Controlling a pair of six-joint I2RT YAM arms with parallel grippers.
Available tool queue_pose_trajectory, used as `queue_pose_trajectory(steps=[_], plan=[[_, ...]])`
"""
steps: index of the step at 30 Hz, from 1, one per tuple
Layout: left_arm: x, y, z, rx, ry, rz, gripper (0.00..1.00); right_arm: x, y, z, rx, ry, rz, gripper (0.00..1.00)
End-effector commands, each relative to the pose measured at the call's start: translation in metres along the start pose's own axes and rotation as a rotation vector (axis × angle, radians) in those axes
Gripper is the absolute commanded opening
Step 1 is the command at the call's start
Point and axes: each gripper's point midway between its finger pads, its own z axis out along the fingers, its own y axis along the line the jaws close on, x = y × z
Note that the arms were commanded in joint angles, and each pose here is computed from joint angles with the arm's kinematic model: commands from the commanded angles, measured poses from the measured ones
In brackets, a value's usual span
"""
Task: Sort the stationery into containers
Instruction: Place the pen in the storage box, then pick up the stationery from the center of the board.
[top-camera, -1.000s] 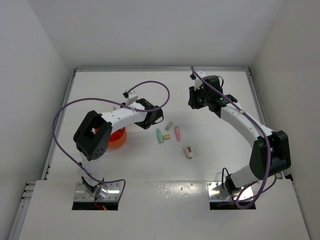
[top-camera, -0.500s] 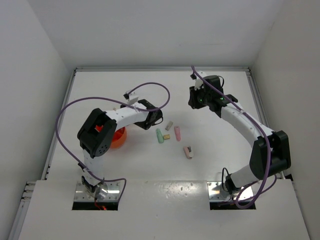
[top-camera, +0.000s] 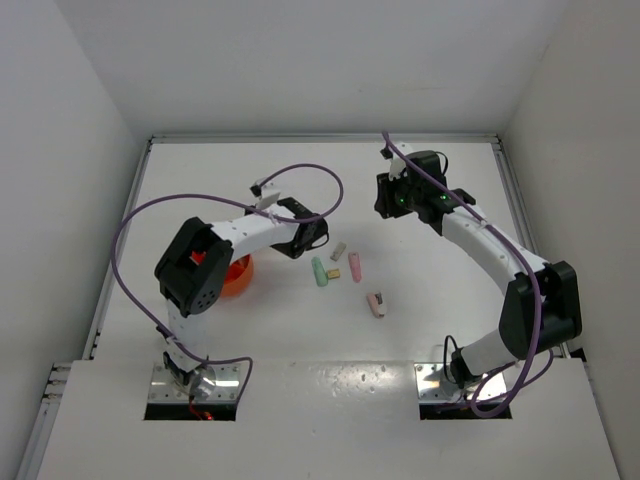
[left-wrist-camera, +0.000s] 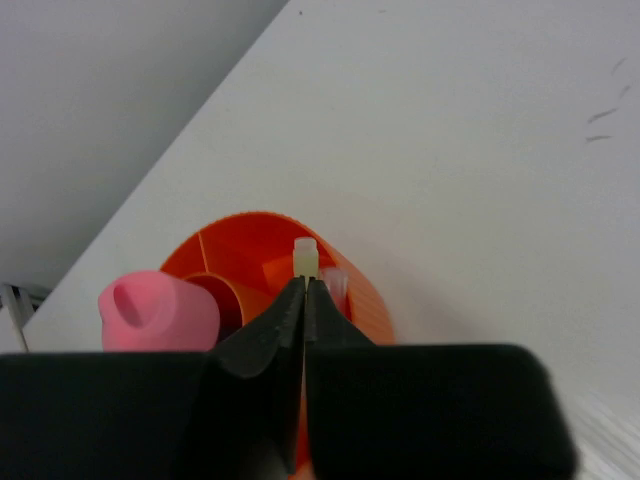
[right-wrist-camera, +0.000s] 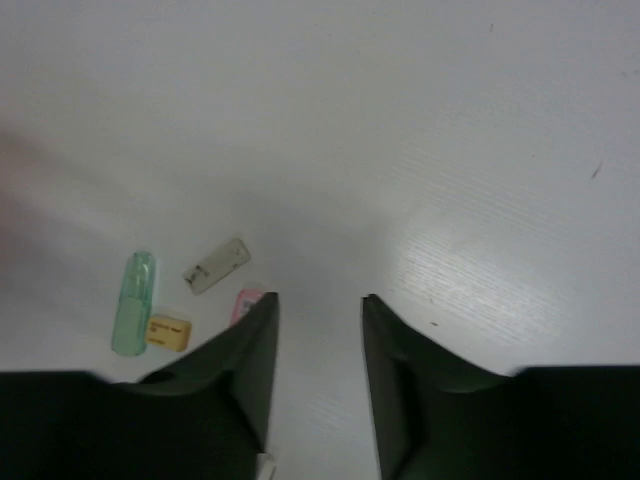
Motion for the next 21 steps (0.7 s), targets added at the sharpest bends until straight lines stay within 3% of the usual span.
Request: queue_pose_trajectory(steps=[1,2,3,4,5,6,7,8,9,11,12,14,15,18,21], plan=[[-0.057,-0.009,-0.043,0.133,-0.045,-0.097,0.02,-0.007,-0.003,0.001,0.001,-0.024,-0.03,0.44],[-0.066,-0.029,-0.07,0.23,-0.048,-0.134,0.0,-0.009,-0.004,0.0,0.001,-0.024,-0.048,0.67],[-0.072,-0.036,-0.086,0.301,-0.06,0.04,0.0,-0.007,-0.004,0.001,0.001,-0.011,-0.065,0.73],[-0.076,-0.049,-0.104,0.392,-0.05,0.086,0.0,-0.008,-0.003,0.0,-0.017,-0.005,-0.107,0.76],[-0.055,-0.072,-0.137,0.594,0.046,0.168,0.0,-0.001,0.002,0.002,-0.052,0.036,-0.121,0.75],[-0.05,-0.085,-0.154,0.72,0.087,0.195,0.09,0.004,0.005,0.001,-0.08,0.053,-0.14,0.62],[-0.056,-0.096,-0.174,0.86,0.114,0.17,0.25,0.005,0.008,0.003,-0.101,0.066,-0.16,0.31],[-0.042,-0.103,-0.192,0.978,0.215,0.173,0.41,0.005,0.007,0.003,-0.102,0.066,-0.169,0.05],[-0.037,-0.102,-0.187,0.978,0.26,0.15,0.52,0.008,0.007,0.002,-0.103,0.076,-0.167,0.0],[-0.022,-0.096,-0.183,0.956,0.347,0.074,0.66,0.006,0.003,0.003,-0.079,0.069,-0.17,0.0],[-0.016,-0.095,-0.177,0.942,0.39,0.045,0.7,0.008,0.002,0.005,-0.07,0.079,-0.158,0.31],[0.001,-0.095,-0.173,0.906,0.485,-0.023,0.7,0.007,-0.005,0.008,-0.03,0.084,-0.148,0.57],[0.016,-0.094,-0.174,0.904,0.526,-0.018,0.71,0.011,-0.005,0.011,-0.03,0.096,-0.134,0.62],[0.032,-0.102,-0.166,0.886,0.585,-0.04,0.69,0.011,-0.008,0.014,-0.014,0.097,-0.124,0.6],[0.055,-0.118,-0.163,0.917,0.649,-0.002,0.52,0.011,-0.009,0.014,-0.005,0.097,-0.116,0.55]])
